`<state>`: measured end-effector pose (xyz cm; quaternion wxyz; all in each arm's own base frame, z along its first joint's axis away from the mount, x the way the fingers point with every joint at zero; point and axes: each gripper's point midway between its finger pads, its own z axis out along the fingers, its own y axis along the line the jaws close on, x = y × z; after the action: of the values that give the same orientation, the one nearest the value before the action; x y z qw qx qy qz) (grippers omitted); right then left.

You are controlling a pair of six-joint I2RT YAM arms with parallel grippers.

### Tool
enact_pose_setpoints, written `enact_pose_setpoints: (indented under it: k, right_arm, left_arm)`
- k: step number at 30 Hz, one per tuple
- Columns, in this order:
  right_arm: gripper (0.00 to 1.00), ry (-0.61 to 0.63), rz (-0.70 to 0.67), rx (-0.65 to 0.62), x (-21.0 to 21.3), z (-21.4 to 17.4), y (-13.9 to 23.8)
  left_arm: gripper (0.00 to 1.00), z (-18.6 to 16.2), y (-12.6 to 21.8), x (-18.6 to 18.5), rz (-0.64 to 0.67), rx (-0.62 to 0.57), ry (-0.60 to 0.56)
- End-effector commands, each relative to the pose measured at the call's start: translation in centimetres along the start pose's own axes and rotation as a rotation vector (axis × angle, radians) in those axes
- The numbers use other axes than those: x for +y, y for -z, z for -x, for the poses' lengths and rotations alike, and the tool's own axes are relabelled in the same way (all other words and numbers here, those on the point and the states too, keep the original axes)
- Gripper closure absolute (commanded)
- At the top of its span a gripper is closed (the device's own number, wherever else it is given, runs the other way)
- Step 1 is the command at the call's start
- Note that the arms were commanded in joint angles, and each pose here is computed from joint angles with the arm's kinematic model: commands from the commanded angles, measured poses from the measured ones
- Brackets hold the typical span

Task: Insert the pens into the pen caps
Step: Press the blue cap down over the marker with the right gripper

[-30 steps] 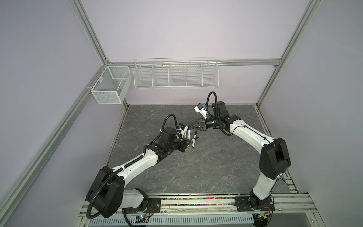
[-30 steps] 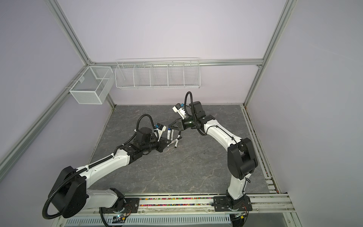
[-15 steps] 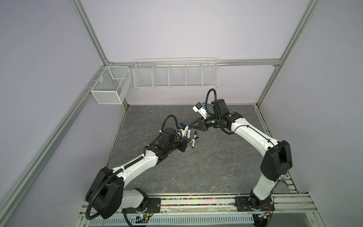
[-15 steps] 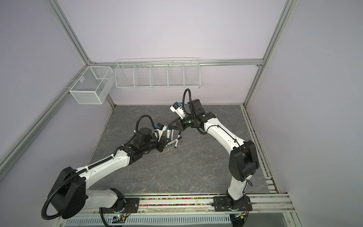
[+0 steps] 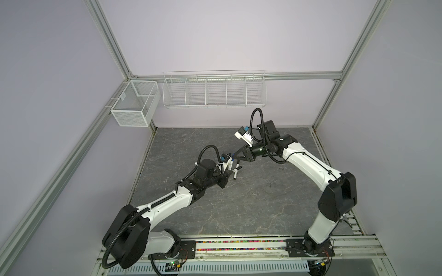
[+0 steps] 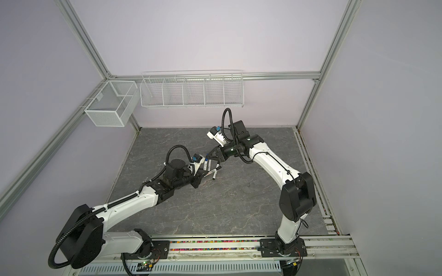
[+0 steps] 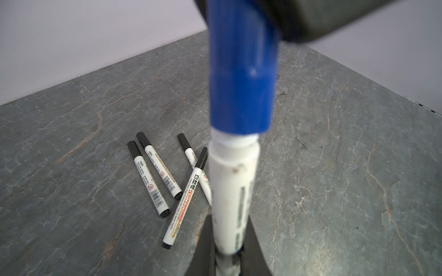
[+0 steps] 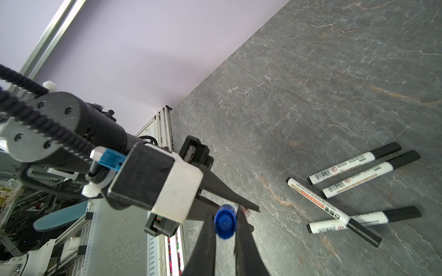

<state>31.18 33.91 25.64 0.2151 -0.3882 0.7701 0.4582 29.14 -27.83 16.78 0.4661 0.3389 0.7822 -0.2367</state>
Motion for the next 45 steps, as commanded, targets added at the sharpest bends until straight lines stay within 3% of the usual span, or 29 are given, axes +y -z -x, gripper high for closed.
enact_pose_setpoints:
  k: [1, 18, 26, 36, 45]
  right_arm:
    - [0.86, -0.064, 0.151, 0.104, 4.6, -2.7, 0.3]
    - [0.84, 0.009, -0.063, 0.218, 2.5, -4.5, 0.1]
    - [0.73, 0.013, -0.083, 0.199, 2.3, -4.0, 0.3]
    - [0.68, -0.004, -0.138, 0.067, 1.1, -1.5, 3.3]
    - [0.64, -0.007, -0.205, -0.281, 0.5, 3.5, 8.1]
  left_arm:
    - [1.0, 2.7, 0.5, 2.4, 0.13, -0.096, -0.022]
    - [1.0, 4.5, 0.5, 1.7, 0.101, -0.144, -0.031]
    - [1.0, 5.5, 0.5, 1.1, 0.09, -0.165, -0.045]
    - [1.0, 5.4, 0.2, 0.6, 0.089, -0.168, -0.058]
    - [1.0, 4.3, -0.7, -0.3, 0.07, -0.137, -0.086]
